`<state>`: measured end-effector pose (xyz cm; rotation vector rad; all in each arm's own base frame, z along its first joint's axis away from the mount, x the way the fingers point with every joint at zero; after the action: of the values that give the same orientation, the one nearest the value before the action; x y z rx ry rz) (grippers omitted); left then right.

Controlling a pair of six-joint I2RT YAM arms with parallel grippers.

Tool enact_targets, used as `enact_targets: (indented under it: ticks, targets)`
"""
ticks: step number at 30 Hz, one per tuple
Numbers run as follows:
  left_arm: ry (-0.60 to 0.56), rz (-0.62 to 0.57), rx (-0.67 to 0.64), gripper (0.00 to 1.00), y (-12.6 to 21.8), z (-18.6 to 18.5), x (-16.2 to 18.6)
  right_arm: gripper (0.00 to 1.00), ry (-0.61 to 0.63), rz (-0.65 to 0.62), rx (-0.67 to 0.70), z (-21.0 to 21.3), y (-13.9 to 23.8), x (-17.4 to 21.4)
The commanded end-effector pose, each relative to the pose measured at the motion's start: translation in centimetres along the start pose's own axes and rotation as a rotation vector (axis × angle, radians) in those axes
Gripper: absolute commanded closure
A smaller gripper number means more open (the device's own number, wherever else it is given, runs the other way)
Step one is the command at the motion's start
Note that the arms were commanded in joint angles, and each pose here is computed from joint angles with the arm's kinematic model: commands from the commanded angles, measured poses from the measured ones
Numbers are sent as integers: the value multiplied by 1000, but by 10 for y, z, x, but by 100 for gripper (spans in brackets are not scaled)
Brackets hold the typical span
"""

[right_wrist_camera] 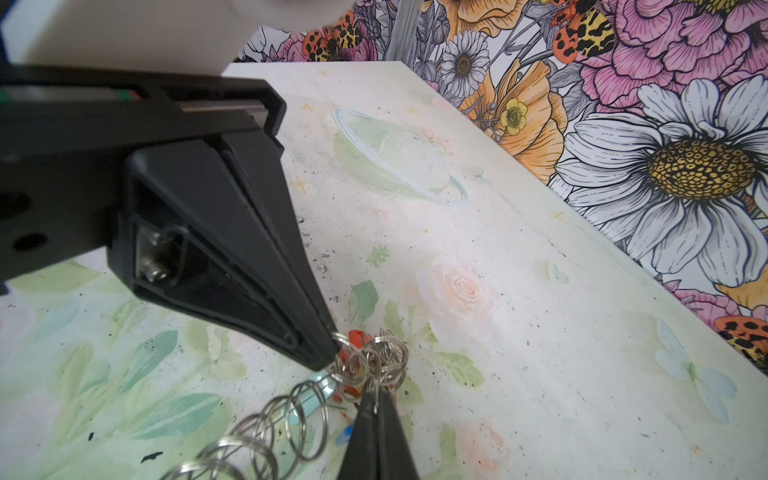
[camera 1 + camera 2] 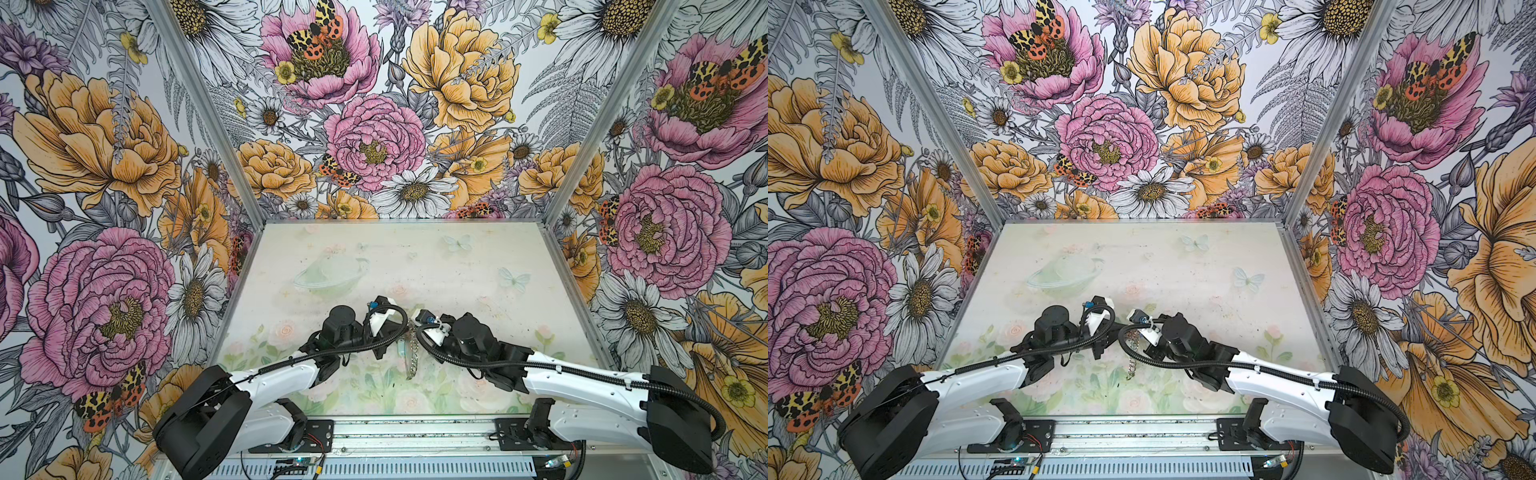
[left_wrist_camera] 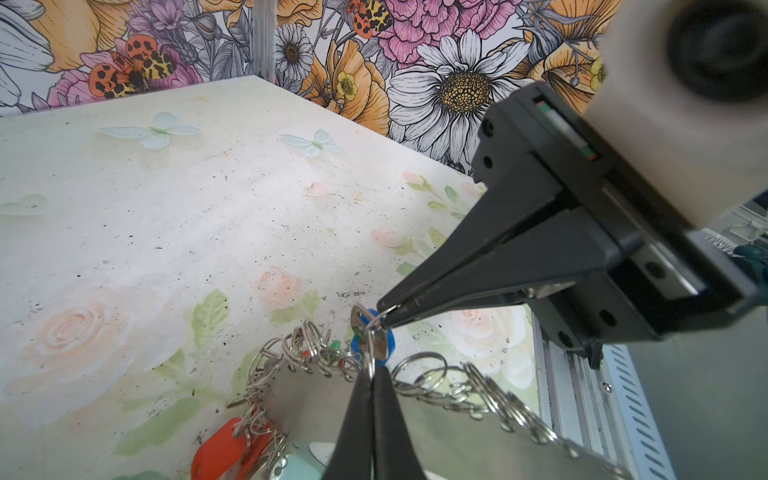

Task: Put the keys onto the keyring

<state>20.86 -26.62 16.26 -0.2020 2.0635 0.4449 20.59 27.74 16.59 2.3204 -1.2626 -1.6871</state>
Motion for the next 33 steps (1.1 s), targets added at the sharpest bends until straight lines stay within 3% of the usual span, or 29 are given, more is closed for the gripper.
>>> enact_targets:
  ticks: [1,33]
  targets:
    - [-19,-45,45,100,0,-9,-19,100,5,-51,37,-6,5,-11]
    - [47,-47,-4,100,-2,0,-22,100,-12,-90,54,0,4,-4]
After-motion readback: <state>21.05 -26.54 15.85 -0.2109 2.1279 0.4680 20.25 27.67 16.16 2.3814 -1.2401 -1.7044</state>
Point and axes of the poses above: each gripper's point midway between its finger pads, its own y axis back along the fingers, its own z axis along the line the jaws close on, x = y × z, the point moved 2 cm from there along y, back along the fingers, and after that the axes turned 13 degrees about y, right-handed, at the moved point
